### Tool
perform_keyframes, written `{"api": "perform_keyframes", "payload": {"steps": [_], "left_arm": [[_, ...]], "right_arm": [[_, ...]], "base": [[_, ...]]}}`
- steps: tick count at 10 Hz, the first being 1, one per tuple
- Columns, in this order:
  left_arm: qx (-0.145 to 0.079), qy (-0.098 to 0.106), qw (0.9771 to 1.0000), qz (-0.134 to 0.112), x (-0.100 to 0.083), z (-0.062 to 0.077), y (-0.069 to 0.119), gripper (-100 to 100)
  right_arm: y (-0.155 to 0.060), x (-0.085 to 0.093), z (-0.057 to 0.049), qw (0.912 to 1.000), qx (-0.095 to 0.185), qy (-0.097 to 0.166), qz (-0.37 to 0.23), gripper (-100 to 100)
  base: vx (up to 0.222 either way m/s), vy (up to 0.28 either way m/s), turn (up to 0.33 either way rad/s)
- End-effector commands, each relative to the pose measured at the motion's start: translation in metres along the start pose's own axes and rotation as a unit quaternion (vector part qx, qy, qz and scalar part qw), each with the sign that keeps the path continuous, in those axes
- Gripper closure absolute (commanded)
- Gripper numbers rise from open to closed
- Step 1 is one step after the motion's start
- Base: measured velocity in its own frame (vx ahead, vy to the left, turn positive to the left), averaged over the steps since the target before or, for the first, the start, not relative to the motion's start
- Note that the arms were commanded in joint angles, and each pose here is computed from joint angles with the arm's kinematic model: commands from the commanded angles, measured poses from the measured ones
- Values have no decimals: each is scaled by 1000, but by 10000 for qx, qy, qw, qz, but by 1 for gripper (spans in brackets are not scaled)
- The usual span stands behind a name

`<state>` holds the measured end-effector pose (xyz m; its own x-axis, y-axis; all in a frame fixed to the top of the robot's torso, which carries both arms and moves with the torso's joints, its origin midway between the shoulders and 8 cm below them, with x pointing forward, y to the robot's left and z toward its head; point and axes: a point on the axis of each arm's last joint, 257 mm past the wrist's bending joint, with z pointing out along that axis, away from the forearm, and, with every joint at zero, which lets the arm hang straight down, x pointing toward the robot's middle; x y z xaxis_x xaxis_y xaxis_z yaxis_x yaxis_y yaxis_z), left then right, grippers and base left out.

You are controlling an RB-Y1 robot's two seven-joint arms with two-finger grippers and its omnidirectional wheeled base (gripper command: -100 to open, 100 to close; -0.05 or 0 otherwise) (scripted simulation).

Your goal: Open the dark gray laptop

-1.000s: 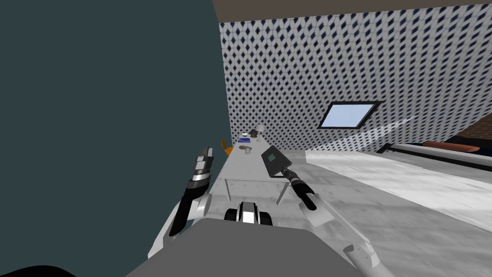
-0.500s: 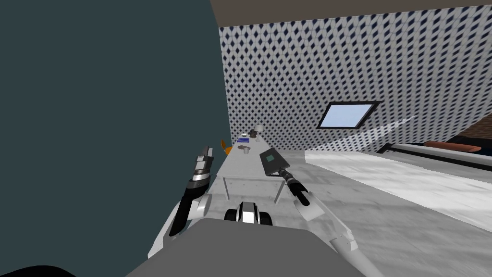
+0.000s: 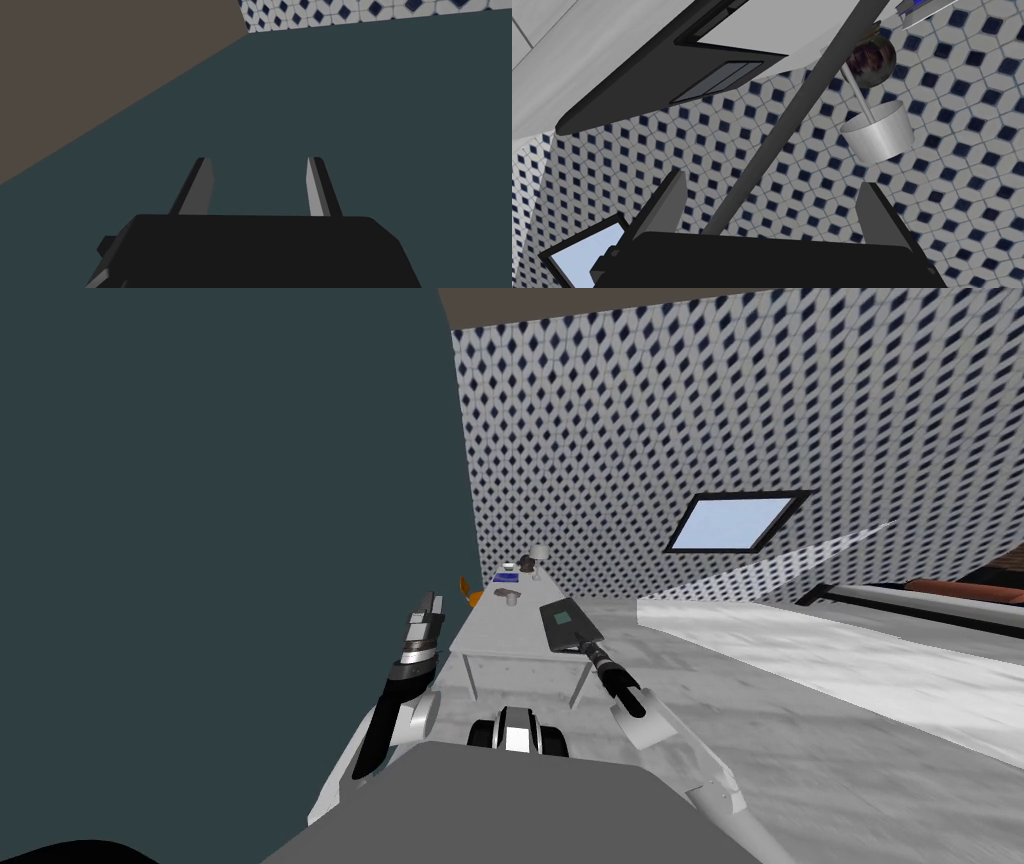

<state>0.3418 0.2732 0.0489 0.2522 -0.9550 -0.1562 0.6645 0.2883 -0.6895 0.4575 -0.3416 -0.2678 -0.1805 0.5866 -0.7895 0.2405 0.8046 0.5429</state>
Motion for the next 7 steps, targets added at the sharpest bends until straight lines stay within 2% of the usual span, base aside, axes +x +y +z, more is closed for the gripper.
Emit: {"api": "perform_keyframes", "payload": {"steps": [1,7], "left_arm": [[0,0,10000,0,0,0,0,0],[0,0,10000,0,0,0,0,0]], "right_arm": [[9,-8,-10,10000,13,-5,-7,-100],[29,-20,-33,10000,-6,21,-2,-100]], "base": [[42,-10,-14],[27,-16,-8]]}}
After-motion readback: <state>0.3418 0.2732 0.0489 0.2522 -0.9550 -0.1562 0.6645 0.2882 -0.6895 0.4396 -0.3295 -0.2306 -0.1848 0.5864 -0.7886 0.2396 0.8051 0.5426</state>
